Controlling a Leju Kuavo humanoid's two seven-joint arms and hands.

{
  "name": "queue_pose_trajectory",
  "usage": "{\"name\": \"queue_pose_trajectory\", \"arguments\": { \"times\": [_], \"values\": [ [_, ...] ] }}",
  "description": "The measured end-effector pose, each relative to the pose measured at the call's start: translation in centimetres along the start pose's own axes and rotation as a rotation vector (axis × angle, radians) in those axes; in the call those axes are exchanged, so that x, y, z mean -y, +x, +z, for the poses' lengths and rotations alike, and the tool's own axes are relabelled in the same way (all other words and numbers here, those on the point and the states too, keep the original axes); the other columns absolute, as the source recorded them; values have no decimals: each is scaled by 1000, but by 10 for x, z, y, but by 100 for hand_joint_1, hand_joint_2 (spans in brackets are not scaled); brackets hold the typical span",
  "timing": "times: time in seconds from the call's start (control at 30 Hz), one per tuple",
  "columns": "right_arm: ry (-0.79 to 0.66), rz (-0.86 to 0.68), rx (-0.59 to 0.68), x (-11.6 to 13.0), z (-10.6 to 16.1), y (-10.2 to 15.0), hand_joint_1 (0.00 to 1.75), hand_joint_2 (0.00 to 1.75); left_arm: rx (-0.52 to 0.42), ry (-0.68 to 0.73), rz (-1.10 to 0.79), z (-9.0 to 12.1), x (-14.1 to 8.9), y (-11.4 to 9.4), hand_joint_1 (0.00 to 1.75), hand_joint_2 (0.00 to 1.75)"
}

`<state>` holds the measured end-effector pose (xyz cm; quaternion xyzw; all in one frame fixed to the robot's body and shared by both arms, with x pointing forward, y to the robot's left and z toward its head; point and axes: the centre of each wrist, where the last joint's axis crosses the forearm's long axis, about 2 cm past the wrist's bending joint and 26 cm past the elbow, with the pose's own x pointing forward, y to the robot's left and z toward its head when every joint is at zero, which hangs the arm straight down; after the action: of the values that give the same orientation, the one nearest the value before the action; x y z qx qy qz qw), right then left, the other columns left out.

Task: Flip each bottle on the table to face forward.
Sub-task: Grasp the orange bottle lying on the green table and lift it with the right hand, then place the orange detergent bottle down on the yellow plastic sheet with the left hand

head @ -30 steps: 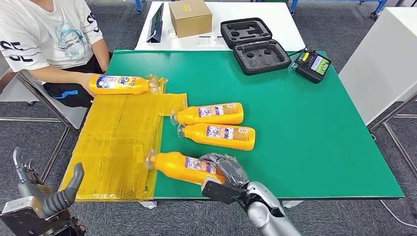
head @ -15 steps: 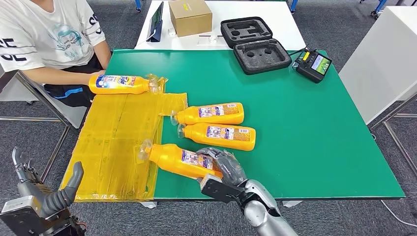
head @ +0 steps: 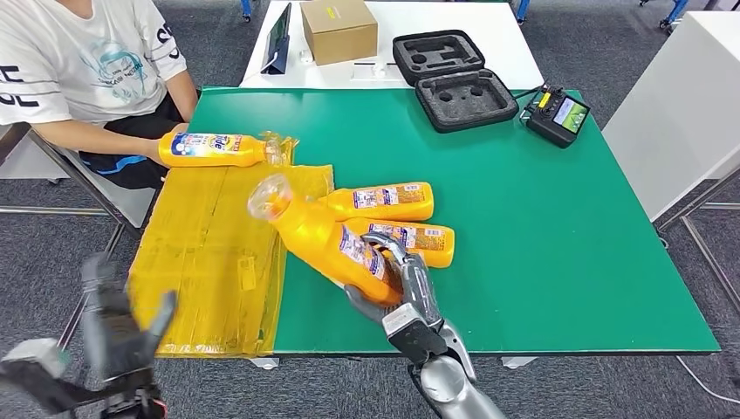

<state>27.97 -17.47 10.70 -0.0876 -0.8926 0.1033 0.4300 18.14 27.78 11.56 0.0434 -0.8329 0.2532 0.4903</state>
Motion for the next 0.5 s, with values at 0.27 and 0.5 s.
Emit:
{"name": "queue_pose_trajectory", "arguments": {
  "times": [0.27, 0.5],
  "values": [
    [-76, -36, -5, -18, 4, 8, 173, 175, -168, -244, 216, 12, 45, -18, 0, 175],
    [-11, -68, -32, -35, 10, 7, 172, 175, -233, -368, 280, 20, 63, -24, 0, 175]
  ]
}}
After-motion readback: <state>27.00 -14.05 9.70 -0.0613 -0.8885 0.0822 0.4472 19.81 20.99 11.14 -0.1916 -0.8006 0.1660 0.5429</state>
